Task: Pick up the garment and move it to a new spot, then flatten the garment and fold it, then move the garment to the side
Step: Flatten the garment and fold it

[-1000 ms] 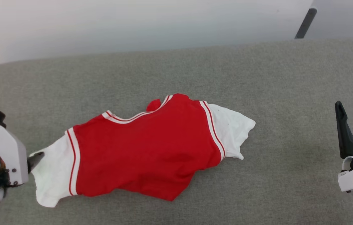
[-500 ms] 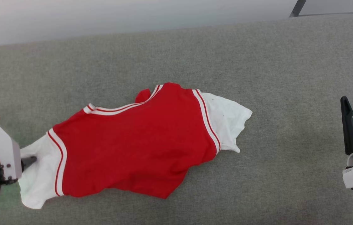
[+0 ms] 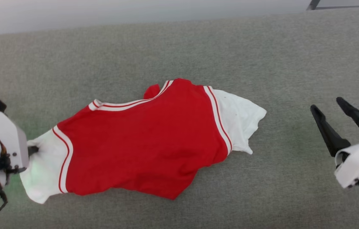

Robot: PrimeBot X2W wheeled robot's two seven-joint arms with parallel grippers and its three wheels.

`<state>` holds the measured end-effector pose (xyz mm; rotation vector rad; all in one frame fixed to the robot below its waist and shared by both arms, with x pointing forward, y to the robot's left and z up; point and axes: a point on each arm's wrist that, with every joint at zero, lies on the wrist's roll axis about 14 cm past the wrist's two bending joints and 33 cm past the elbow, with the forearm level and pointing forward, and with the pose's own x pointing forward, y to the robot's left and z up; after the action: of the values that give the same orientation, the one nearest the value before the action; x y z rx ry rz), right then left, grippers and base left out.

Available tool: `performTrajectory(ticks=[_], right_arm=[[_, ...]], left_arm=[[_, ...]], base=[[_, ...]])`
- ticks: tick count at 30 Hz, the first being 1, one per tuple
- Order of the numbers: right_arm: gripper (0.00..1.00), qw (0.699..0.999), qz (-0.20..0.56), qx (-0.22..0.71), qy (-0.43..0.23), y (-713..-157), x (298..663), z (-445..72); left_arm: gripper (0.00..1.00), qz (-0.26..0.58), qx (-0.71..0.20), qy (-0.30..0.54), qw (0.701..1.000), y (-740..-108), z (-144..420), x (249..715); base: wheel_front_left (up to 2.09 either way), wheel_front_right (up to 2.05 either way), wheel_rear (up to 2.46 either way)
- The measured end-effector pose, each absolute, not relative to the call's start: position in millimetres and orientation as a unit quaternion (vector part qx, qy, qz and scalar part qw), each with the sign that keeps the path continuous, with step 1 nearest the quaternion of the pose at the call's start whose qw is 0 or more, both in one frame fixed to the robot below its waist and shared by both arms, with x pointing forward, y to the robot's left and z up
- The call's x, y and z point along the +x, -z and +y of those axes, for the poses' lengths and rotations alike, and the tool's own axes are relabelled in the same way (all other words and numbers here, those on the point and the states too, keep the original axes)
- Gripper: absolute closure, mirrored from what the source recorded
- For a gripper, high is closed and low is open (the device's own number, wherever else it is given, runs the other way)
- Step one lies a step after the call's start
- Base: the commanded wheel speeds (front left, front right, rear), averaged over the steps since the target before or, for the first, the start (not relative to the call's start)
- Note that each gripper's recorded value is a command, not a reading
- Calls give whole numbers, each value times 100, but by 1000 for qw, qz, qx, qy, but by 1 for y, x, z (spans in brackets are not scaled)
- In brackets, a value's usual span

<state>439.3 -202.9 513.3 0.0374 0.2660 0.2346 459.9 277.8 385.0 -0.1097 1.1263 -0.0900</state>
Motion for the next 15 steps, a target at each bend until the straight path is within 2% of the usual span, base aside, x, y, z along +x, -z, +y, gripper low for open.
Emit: performTrajectory(ticks=[5,13,15], right_arm=[[0,962,228,34,-150,-490,457,-194],[0,927,331,45,-174,-458,479,-179],[0,906,375,51,-190,-440,479,-165]], left_arm=[[100,530,-59,45,845,-384,275,466],[100,524,-63,47,848,-383,273,473],[100,523,-67,46,848,-381,274,475]], base=[[0,0,0],[0,0,0],[0,0,0]])
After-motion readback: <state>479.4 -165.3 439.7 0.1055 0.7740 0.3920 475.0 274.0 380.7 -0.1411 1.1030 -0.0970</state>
